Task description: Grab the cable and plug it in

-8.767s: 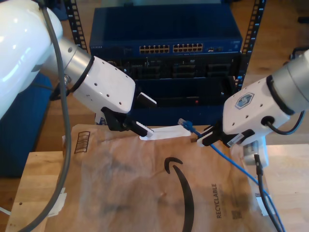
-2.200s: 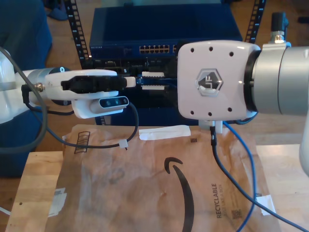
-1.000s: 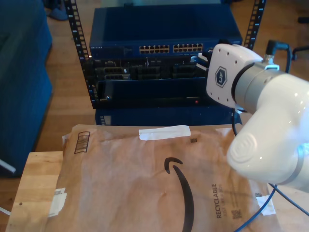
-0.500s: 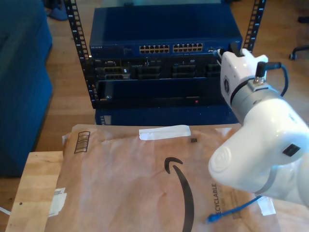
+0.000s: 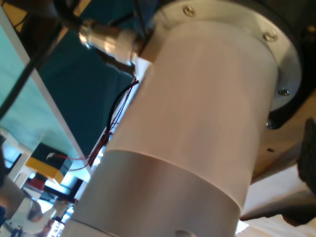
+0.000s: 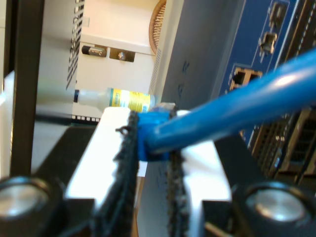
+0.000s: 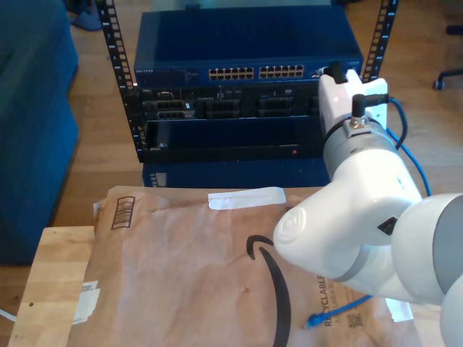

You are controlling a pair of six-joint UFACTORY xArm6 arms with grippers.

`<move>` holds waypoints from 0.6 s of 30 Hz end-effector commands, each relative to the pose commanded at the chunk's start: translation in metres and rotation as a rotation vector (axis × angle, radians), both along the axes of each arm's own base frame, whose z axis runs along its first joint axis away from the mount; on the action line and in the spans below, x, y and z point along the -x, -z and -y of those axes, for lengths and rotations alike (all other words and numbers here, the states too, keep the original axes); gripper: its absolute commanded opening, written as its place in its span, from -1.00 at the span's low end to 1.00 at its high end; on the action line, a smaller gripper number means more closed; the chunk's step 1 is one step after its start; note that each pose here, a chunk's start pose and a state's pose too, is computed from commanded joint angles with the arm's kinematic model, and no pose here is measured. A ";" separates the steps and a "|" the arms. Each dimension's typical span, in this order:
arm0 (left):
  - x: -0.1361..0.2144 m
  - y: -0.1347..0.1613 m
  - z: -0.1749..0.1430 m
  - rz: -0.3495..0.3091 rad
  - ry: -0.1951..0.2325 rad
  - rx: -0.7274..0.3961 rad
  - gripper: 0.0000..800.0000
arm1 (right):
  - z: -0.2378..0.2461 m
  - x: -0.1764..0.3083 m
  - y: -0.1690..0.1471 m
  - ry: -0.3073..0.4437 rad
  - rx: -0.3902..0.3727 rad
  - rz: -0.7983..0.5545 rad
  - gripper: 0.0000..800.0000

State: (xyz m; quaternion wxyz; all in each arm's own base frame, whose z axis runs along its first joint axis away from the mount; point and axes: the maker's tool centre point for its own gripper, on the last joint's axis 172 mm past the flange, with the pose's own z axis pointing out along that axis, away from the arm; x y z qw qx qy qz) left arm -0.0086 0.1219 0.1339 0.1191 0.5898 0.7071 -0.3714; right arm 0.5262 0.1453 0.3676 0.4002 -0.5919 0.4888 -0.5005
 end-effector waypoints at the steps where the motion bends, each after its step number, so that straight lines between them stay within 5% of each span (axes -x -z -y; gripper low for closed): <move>1: 0.003 0.000 0.000 0.008 0.009 0.006 1.00 | 0.001 0.000 0.001 0.003 -0.002 -0.002 -0.99; 18: 0.019 0.021 0.024 0.039 -0.015 -0.031 1.00 | 0.008 0.000 0.010 0.032 -0.013 -0.025 -0.99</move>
